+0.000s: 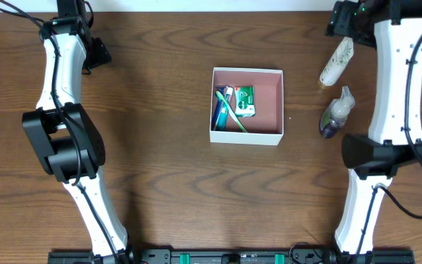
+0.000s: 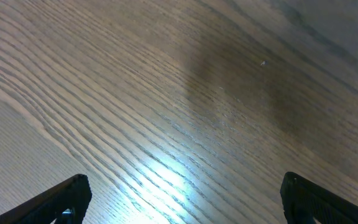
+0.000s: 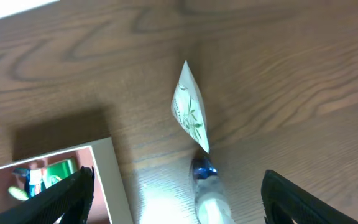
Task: Pack container
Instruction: 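Lower the right gripper onto the clear pump bottle and grasp it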
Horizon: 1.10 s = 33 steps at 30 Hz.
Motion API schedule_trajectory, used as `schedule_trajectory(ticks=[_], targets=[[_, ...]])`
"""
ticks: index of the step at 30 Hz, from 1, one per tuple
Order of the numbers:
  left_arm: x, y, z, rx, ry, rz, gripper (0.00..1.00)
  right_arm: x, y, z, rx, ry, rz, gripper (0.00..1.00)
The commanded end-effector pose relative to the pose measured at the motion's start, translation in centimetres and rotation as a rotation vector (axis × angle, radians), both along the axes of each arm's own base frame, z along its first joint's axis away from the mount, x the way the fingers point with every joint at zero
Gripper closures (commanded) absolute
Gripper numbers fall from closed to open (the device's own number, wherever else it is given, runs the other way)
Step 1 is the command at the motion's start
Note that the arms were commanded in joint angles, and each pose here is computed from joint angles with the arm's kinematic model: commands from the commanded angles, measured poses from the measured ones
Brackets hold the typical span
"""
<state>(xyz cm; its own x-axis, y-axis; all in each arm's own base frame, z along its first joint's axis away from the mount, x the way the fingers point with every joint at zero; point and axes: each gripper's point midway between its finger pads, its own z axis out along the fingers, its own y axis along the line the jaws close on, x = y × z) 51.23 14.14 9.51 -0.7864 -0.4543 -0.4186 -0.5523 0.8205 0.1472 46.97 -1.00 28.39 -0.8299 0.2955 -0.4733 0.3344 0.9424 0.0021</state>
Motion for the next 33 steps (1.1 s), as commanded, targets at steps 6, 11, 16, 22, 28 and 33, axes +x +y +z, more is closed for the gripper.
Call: schedule_trajectory(ticks=[6,11,16,22,28,33], targets=[[0.3,0.4,2.7,0.021,-0.054,0.009,0.02,-5.4,0.7,10.2,-0.061,-0.212,0.242,0.15],[0.3,0.4,2.7,0.021,-0.054,0.009,0.02,-8.1,0.3,11.4,-0.068,-0.211,0.242,0.17],[0.3,0.4,2.7,0.021,-0.054,0.009,0.02,-10.1,0.1,6.7,-0.048,-0.019,0.244,0.06],[0.3,0.4,2.7,0.02,-0.054,0.009,0.02,-12.6,0.3,0.3,-0.009,0.218,0.255,0.01],[0.3,0.4,2.7,0.021,-0.054,0.009,0.02,-14.2,-0.8,-3.6,0.005,0.371,0.249,0.01],[0.3,0.4,2.7,0.021,-0.054,0.009,0.02,-14.8,-2.2,-5.2,0.02,0.421,0.209,0.01]])
